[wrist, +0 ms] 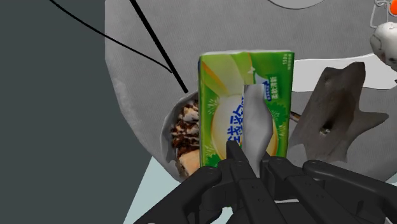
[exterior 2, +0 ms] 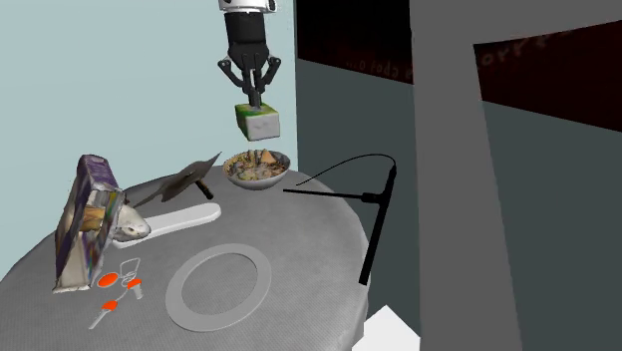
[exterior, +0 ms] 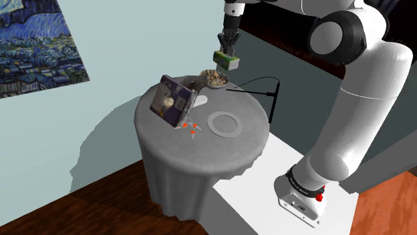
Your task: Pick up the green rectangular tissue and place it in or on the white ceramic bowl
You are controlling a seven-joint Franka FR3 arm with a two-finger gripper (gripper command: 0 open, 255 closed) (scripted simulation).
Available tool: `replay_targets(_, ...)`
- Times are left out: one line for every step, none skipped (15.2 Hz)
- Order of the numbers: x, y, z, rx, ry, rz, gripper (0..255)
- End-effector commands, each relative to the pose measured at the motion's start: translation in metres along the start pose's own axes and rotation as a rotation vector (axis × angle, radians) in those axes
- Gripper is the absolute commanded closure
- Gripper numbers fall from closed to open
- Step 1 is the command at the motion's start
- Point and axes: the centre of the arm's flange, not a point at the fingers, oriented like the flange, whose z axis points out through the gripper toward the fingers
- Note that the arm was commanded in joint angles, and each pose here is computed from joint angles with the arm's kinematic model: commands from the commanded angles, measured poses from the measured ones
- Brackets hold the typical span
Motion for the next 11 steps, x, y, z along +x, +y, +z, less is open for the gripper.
replay_targets(0.029,0.002,-0.004,0.0,0.001,-0.002,255)
replay_targets(0.041,0.003,-0.007,0.0,0.001,-0.002,255)
replay_targets(0.054,0.003,-0.01,0.0,0.001,-0.002,255)
replay_targets(0.059,0.003,-0.01,0.0,0.001,-0.002,255)
replay_targets(0.06,0.003,-0.005,0.0,0.001,-0.002,255)
replay_targets(0.06,0.003,0.0,0.0,0.001,-0.002,255)
replay_targets(0.06,0.003,0.005,0.0,0.001,-0.002,255)
replay_targets(0.06,0.003,0.011,0.0,0.001,-0.002,255)
replay_targets(0.061,0.003,0.016,0.0,0.001,-0.002,255)
replay_targets(0.061,0.003,0.021,0.0,0.001,-0.002,255)
replay_targets(0.061,0.003,0.026,0.0,0.001,-0.002,255)
